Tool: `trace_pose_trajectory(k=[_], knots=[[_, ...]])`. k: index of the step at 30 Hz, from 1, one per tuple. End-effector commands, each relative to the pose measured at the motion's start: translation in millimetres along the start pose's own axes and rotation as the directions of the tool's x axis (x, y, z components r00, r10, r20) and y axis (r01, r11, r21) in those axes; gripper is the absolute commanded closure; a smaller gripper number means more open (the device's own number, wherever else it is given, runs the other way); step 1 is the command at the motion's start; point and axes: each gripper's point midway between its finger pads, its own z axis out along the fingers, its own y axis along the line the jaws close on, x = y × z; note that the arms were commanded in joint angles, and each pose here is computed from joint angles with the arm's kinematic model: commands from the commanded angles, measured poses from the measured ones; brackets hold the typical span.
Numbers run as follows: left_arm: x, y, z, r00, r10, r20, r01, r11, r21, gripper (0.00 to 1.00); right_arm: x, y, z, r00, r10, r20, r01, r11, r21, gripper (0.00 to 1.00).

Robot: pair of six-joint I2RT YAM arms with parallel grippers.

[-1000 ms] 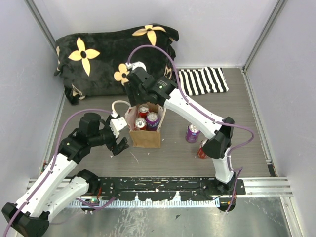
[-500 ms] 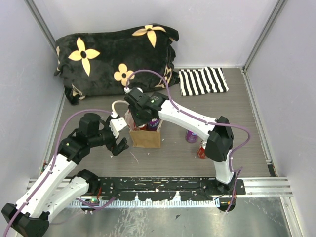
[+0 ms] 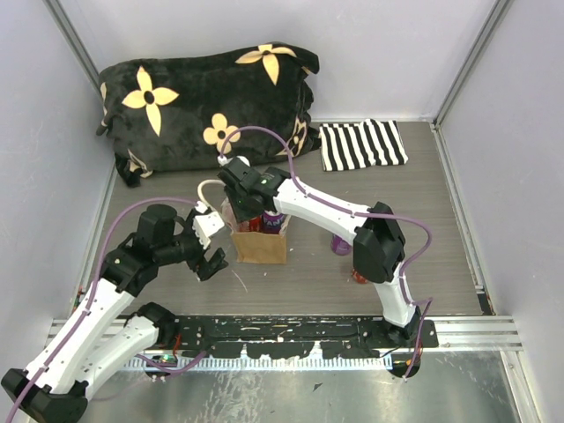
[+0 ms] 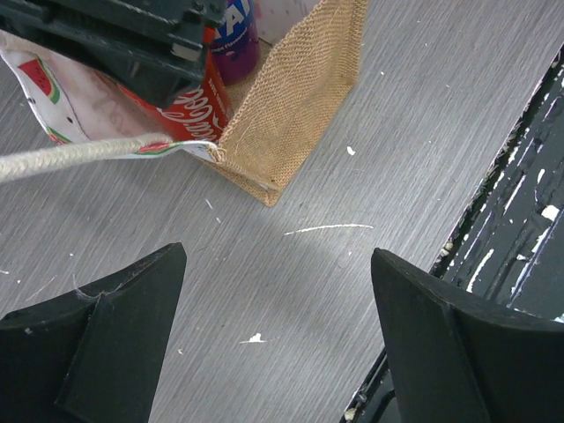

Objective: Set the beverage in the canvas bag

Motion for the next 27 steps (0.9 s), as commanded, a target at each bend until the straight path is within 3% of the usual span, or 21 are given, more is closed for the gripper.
trace_pose_trajectory(k=[1,6,15,23,27], knots=[[-6,-1,-8,1.0,0.004,0.02,-0.004,1.0,-0.011,0.07,-18,-16,17,0.999,0.018,0.05,-0.019,0.999,0.035,0.68],[-4,-2,-10,1.0,0.006,0.016,-0.006,1.0,-0.015,0.07,-26,-17,12,0.997,0.025,0.069,-0.027,0.999,0.029,0.67],[-7,-2,-10,0.999,0.027,0.024,-0.027,1.0,-0.004,0.07,-66,-5,-36,0.981,0.052,0.185,-0.047,0.998,-0.03,0.54],[-9,-3,-8,0.999,0.037,0.029,-0.037,0.999,0.011,0.07,-75,-2,-53,0.976,0.069,0.205,-0.061,0.997,-0.048,0.53],[-17,-6,-10,0.997,0.057,0.05,-0.059,0.998,0.025,0.07,-99,-10,-81,0.955,0.084,0.284,-0.083,0.996,-0.013,0.51]])
